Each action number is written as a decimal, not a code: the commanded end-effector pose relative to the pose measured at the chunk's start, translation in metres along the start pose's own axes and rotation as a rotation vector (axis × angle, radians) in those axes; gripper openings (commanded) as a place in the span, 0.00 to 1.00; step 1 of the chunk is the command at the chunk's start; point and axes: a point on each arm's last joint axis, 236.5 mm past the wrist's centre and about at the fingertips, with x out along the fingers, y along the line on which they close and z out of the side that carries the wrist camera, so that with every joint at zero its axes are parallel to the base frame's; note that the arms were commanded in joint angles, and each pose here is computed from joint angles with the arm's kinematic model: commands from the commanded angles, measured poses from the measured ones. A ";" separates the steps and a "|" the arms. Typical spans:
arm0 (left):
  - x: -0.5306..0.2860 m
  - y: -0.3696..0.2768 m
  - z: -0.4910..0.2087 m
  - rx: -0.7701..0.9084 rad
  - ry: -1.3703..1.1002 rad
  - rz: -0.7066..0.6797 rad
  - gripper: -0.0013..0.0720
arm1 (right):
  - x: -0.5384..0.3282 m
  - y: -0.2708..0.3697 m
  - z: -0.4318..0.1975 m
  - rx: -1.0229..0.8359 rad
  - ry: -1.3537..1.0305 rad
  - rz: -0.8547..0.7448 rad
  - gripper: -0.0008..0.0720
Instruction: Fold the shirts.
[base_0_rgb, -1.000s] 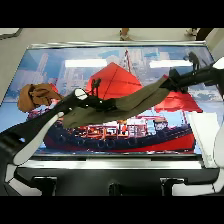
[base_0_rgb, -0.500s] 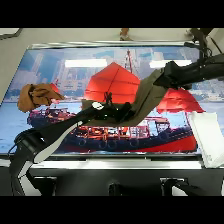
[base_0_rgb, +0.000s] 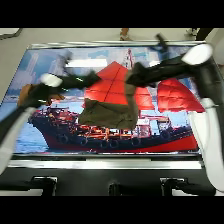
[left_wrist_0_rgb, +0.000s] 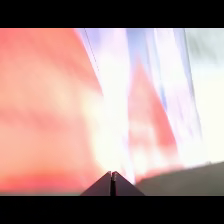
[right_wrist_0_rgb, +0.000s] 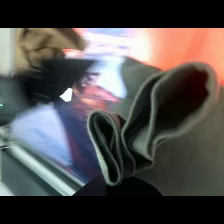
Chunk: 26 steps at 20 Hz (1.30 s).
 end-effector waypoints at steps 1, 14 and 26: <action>-0.144 0.022 0.095 0.121 -0.275 0.172 0.06 | 0.102 0.027 -0.008 0.070 0.023 0.137 0.07; -0.264 0.014 0.092 0.244 -0.372 0.342 0.06 | 0.141 -0.083 -0.049 0.184 0.249 -0.066 0.78; -0.245 0.010 0.076 0.257 -0.316 0.316 0.06 | 0.108 -0.237 -0.101 0.601 0.277 -0.227 0.81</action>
